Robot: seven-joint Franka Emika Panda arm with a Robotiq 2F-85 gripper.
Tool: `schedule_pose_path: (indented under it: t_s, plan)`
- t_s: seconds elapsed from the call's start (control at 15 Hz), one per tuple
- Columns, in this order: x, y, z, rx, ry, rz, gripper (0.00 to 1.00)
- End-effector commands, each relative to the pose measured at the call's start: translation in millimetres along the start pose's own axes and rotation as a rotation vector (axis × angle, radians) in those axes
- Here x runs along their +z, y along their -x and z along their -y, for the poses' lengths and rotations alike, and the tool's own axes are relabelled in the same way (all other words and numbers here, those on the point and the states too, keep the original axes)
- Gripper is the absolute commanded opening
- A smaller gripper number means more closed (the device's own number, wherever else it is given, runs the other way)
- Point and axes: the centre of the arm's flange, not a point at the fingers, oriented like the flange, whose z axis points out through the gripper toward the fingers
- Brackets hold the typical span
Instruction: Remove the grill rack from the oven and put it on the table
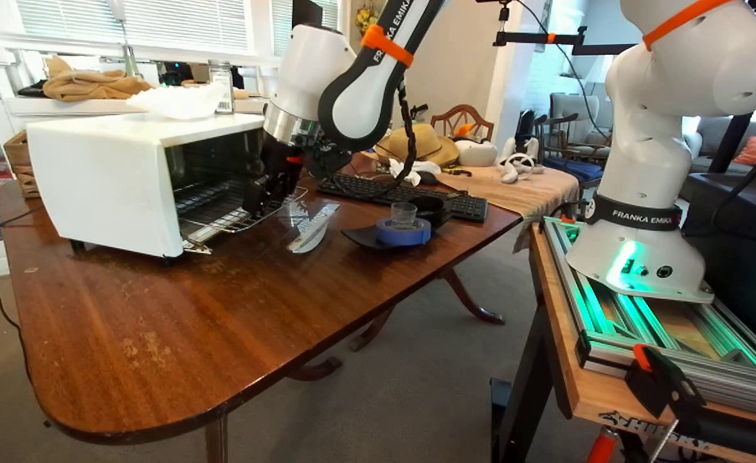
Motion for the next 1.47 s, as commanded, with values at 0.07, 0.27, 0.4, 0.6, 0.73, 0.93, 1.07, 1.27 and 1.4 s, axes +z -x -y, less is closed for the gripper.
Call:
schedule_pose_path:
  t_s: [0.07,0.27,0.4,0.6,0.73,0.93,1.07,1.27,1.4]
  plan:
    - [-5,38,19,0.031,-0.031,0.062,0.33]
    - [-16,47,20,0.052,-0.030,0.069,0.33]
    - [-17,52,23,0.056,-0.046,0.086,0.33]
    - [-34,57,13,0.098,-0.054,0.105,0.33]
    - [-34,59,16,0.101,-0.066,0.117,0.33]
    - [-37,63,23,0.111,-0.092,0.134,0.33]
    - [-36,66,26,0.124,-0.095,0.149,0.33]
    - [-28,68,32,0.148,-0.048,0.214,0.33]
    - [-30,70,32,0.183,-0.015,0.248,0.33]
